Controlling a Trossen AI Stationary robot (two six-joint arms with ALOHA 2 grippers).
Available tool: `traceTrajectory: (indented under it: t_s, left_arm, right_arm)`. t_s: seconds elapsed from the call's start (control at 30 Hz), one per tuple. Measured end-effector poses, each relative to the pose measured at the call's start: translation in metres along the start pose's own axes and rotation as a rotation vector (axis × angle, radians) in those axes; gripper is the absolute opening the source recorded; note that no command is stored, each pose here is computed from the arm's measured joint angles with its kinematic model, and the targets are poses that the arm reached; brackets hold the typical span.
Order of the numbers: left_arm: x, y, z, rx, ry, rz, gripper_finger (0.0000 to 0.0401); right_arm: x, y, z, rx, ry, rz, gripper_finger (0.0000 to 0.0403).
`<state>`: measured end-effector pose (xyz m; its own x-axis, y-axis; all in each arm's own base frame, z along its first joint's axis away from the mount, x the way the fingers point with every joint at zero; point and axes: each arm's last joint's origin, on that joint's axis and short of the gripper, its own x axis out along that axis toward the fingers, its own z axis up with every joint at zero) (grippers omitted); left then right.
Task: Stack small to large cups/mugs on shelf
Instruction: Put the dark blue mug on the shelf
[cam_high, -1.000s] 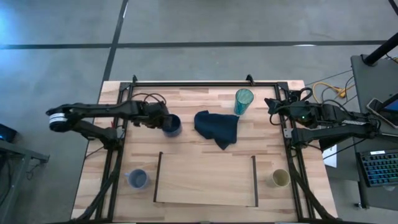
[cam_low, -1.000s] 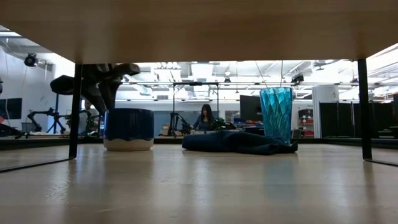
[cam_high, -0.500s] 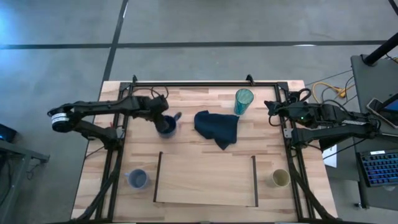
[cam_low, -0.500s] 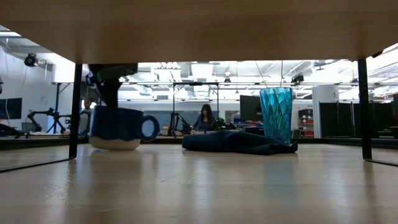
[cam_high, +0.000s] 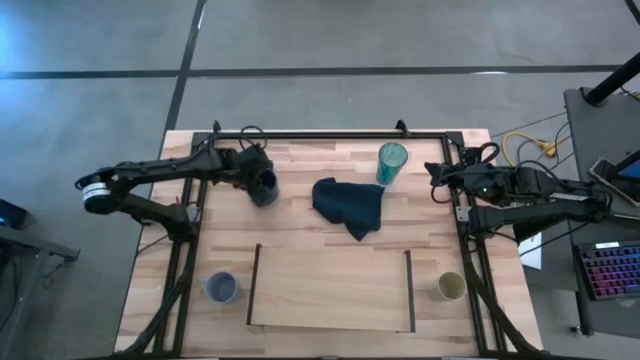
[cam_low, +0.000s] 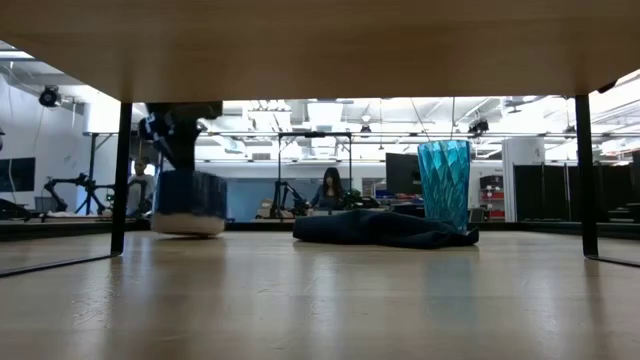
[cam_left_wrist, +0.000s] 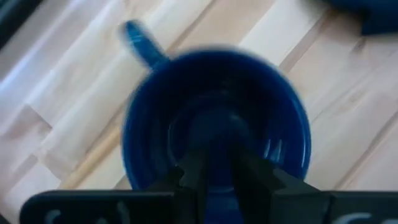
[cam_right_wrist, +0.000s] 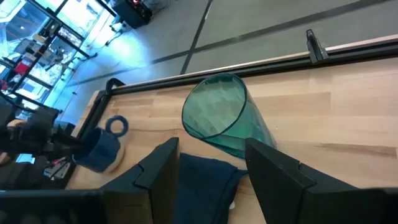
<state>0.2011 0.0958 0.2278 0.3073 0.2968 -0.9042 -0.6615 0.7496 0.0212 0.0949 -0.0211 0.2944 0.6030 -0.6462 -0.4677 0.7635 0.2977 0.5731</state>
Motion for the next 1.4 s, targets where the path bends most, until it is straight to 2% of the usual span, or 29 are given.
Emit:
traceTrajectory:
  t_s: [0.53, 0.77, 0.9, 1.0, 1.17, 1.3, 1.4]
  left_arm:
    - [0.016, 0.003, -0.02, -0.011, 0.09, 0.032, 0.0054]
    - [-0.003, 0.002, -0.003, -0.048, -0.019, 0.017, 0.0054]
    - [-0.009, 0.005, 0.001, -0.053, -0.071, 0.083, 0.0054]
    - [-0.008, 0.01, 0.003, -0.072, -0.09, 0.125, 0.0054]
    - [-0.012, 0.022, 0.02, -0.075, -0.17, 0.074, 0.0054]
    - [-0.01, 0.049, 0.037, -0.087, -0.2, 0.116, 0.0054]
    - [0.006, 0.073, 0.04, -0.143, -0.125, 0.082, 0.0054]
  right_arm:
    - [0.0, -0.003, -0.001, -0.015, 0.008, -0.026, 0.0176]
    - [0.0, -0.003, -0.001, -0.018, 0.009, -0.03, 0.0176]
    - [0.0, -0.003, -0.001, -0.018, 0.009, -0.03, 0.0176]
    - [0.0, -0.003, -0.001, -0.012, 0.009, -0.03, 0.0176]
    - [0.0, -0.003, -0.002, 0.02, 0.014, -0.028, 0.0176]
    - [0.0, -0.003, -0.002, 0.058, 0.015, -0.027, 0.0176]
    - [0.0, -0.003, -0.002, 0.085, 0.015, -0.027, 0.0176]
